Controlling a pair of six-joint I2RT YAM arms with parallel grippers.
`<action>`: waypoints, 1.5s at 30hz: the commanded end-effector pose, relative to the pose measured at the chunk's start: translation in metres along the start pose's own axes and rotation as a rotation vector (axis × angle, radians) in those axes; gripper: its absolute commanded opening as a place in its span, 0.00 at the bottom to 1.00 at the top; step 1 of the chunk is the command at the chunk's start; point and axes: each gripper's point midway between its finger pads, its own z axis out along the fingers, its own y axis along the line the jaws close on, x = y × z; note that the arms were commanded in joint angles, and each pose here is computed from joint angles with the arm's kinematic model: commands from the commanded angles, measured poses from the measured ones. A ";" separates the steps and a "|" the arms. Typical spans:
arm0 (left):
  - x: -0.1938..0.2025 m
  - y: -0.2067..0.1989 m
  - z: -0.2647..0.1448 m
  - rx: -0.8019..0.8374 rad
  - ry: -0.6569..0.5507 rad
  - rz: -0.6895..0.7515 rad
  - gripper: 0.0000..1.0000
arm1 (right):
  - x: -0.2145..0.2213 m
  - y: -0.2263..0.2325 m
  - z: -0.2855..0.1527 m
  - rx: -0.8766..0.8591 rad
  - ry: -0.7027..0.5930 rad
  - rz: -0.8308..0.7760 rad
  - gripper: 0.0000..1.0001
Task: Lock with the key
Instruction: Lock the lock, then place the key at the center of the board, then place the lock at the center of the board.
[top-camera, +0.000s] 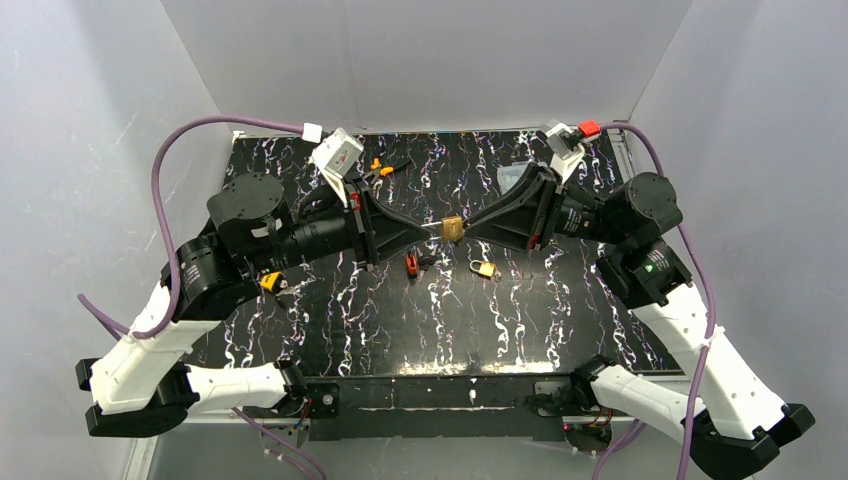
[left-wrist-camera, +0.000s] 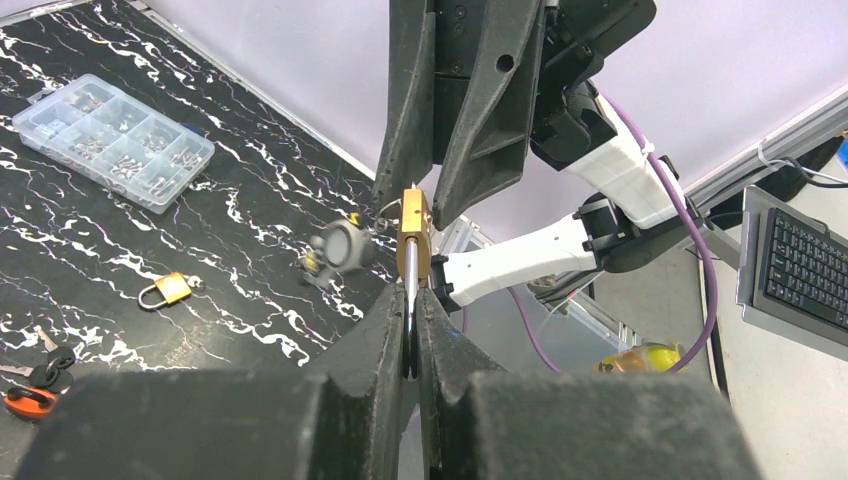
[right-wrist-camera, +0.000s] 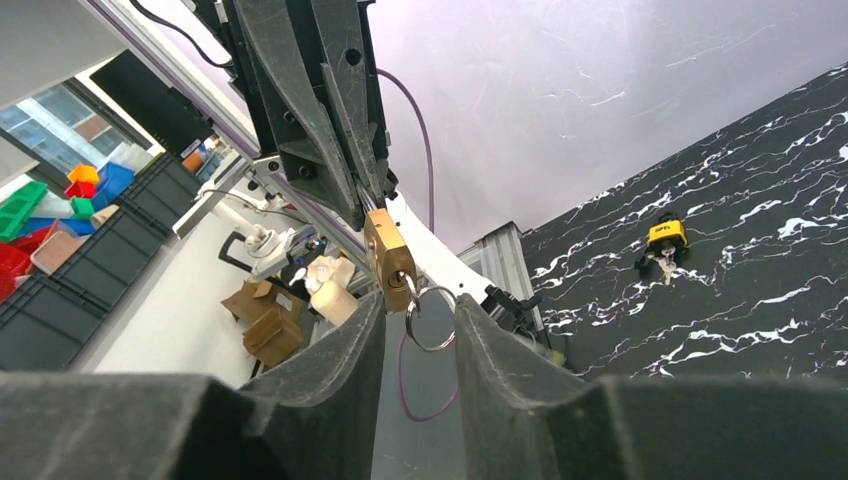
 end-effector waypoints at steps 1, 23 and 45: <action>-0.018 -0.010 -0.005 0.026 -0.056 0.007 0.00 | -0.012 0.019 -0.002 -0.051 -0.031 -0.068 0.34; -0.007 0.006 -0.022 -0.056 -0.009 0.049 0.00 | -0.001 0.000 -0.017 0.062 -0.055 -0.092 0.01; 0.134 0.120 0.003 -0.493 0.327 -0.103 0.00 | 0.086 -0.114 -0.045 0.457 0.032 0.266 0.01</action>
